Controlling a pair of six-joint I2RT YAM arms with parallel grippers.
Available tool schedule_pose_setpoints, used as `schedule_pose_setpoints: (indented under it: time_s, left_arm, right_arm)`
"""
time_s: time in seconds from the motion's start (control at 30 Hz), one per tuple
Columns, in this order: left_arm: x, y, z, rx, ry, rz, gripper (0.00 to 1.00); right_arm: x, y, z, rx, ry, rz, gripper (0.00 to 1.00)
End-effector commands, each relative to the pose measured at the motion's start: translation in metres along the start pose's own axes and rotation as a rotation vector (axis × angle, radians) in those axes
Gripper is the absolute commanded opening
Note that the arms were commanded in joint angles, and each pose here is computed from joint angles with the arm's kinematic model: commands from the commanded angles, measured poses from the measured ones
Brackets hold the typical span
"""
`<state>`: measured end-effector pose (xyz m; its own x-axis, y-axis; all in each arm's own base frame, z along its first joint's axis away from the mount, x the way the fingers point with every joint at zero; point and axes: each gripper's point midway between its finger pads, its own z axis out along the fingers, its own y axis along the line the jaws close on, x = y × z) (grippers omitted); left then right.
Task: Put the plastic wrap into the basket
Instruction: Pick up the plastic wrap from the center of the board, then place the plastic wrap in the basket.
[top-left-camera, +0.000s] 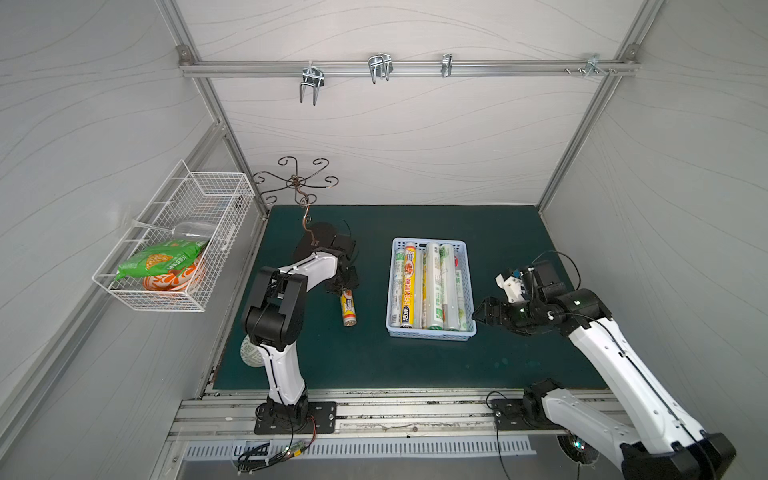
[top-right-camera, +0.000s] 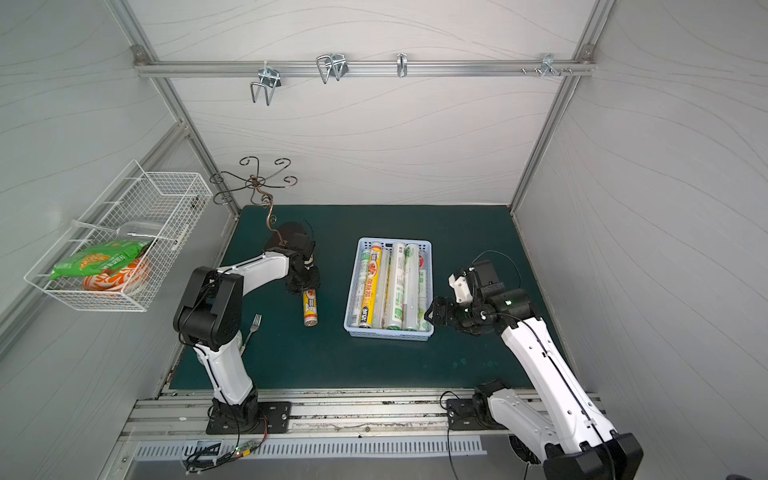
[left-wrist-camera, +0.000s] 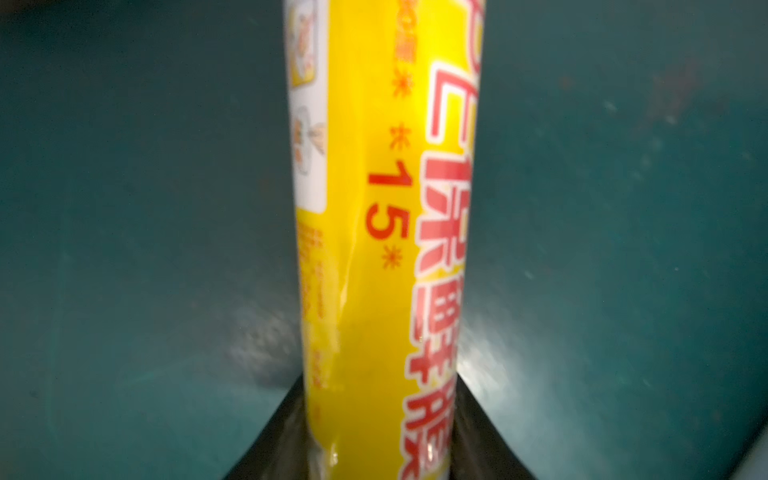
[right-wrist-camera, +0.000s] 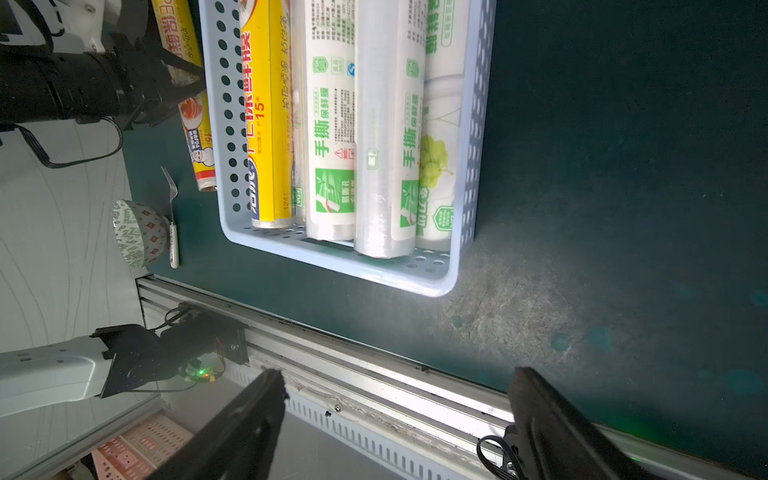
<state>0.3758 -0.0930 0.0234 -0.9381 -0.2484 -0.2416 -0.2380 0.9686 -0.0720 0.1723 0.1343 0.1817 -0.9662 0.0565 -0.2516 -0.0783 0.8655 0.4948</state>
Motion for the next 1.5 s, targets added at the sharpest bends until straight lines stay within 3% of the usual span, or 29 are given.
schedule_pose_setpoints:
  time_s: [0.0, 0.37, 0.6, 0.93, 1.47]
  left_arm:
    - [0.004, -0.021, -0.033, 0.023, -0.053, 0.021, 0.35]
    - [0.032, -0.072, -0.13, 0.169, -0.207, 0.071, 0.32]
    - [0.049, -0.141, -0.17, 0.344, -0.24, 0.146, 0.31]
    - [0.067, -0.21, -0.157, 0.423, -0.188, 0.21, 0.32]
    - [0.066, -0.242, -0.121, 0.381, -0.13, 0.238, 0.32]
  right_arm:
    - [0.005, 0.004, 0.0, -0.028, 0.006, 0.013, 0.89]
    - [0.012, -0.002, 0.008, -0.032, 0.004, 0.043, 0.89]
    - [0.01, -0.005, 0.015, -0.033, 0.003, 0.051, 0.89]
    - [0.009, -0.007, 0.021, -0.028, 0.007, 0.046, 0.89]
    - [0.009, -0.005, 0.02, -0.042, -0.003, 0.034, 0.89]
